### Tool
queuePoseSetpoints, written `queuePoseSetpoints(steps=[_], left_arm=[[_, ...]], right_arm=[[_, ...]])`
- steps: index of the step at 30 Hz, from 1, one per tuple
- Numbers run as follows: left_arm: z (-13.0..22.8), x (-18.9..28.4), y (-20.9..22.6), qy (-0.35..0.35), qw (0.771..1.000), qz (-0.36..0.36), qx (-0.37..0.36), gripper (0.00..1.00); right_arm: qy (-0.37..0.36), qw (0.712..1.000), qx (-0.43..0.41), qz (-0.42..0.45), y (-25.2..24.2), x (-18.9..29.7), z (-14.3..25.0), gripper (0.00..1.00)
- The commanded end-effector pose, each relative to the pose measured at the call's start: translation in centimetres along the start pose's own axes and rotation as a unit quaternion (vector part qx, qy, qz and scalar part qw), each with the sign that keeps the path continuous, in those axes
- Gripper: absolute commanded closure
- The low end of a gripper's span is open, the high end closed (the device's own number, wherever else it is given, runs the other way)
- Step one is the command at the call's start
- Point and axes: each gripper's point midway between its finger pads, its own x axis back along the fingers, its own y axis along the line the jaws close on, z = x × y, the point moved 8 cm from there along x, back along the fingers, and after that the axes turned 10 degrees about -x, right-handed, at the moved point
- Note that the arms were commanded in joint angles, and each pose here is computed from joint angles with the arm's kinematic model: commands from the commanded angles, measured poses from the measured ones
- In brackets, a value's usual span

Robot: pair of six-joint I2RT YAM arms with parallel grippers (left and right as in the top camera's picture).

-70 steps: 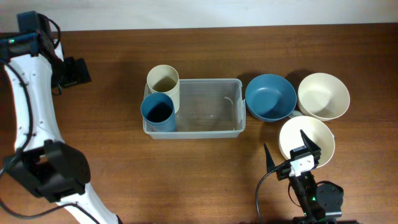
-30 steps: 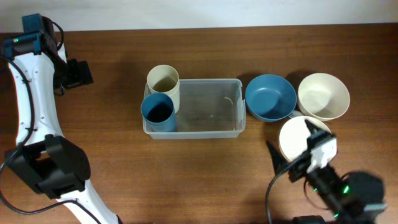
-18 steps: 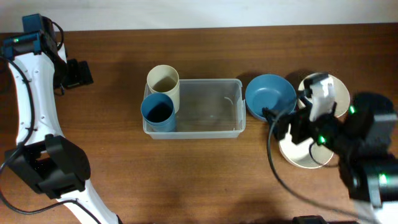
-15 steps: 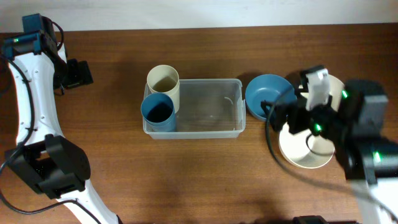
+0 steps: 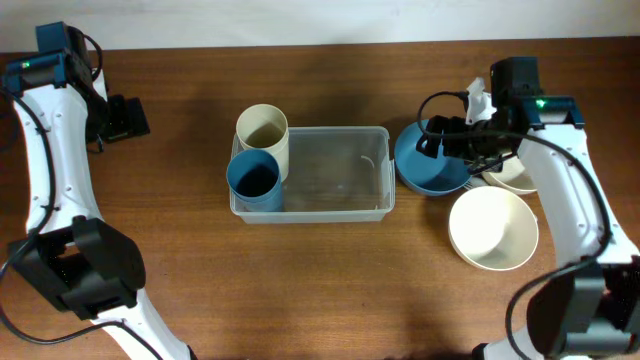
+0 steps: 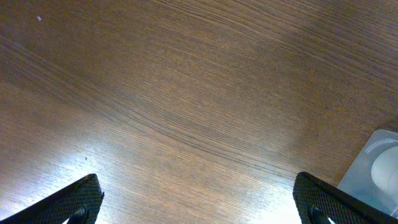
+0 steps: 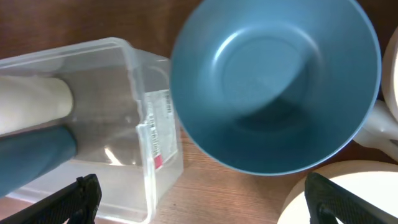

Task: Pack container
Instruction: 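Grasp the blue bowl rim with the right gripper and lift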

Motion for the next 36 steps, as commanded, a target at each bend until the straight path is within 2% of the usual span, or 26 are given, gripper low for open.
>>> queuePoseSetpoints(steps=[1, 5, 12, 20, 29, 36], left_arm=[[-0.2, 0.5, 0.1, -0.009, 1.000, 0.004, 0.007, 0.00], [-0.2, 0.5, 0.1, -0.009, 1.000, 0.004, 0.007, 0.00], [-0.2, 0.5, 0.1, -0.009, 1.000, 0.004, 0.007, 0.00], [-0.2, 0.5, 0.1, -0.009, 1.000, 0.004, 0.007, 0.00], [-0.2, 0.5, 0.1, -0.009, 1.000, 0.004, 0.007, 0.00], [-0.2, 0.5, 0.1, -0.009, 1.000, 0.004, 0.007, 0.00]], right_arm=[[-0.018, 0.998, -0.059, 0.024, -0.9, 0.5, -1.0, 0.01], [-0.037, 0.984, -0.156, 0.074, -2.3, 0.7, -1.1, 0.00], [-0.064, 0.963, -0.226, 0.128, -3.4, 0.7, -1.2, 0.06], [-0.055, 0.960, -0.234, 0.145, -4.0, -0.5, -1.3, 0.09], [0.003, 0.964, -0.202, 0.174, -5.6, -5.2, -1.7, 0.09], [0.015, 0.966, -0.191, 0.171, -6.3, -8.0, -2.4, 0.09]])
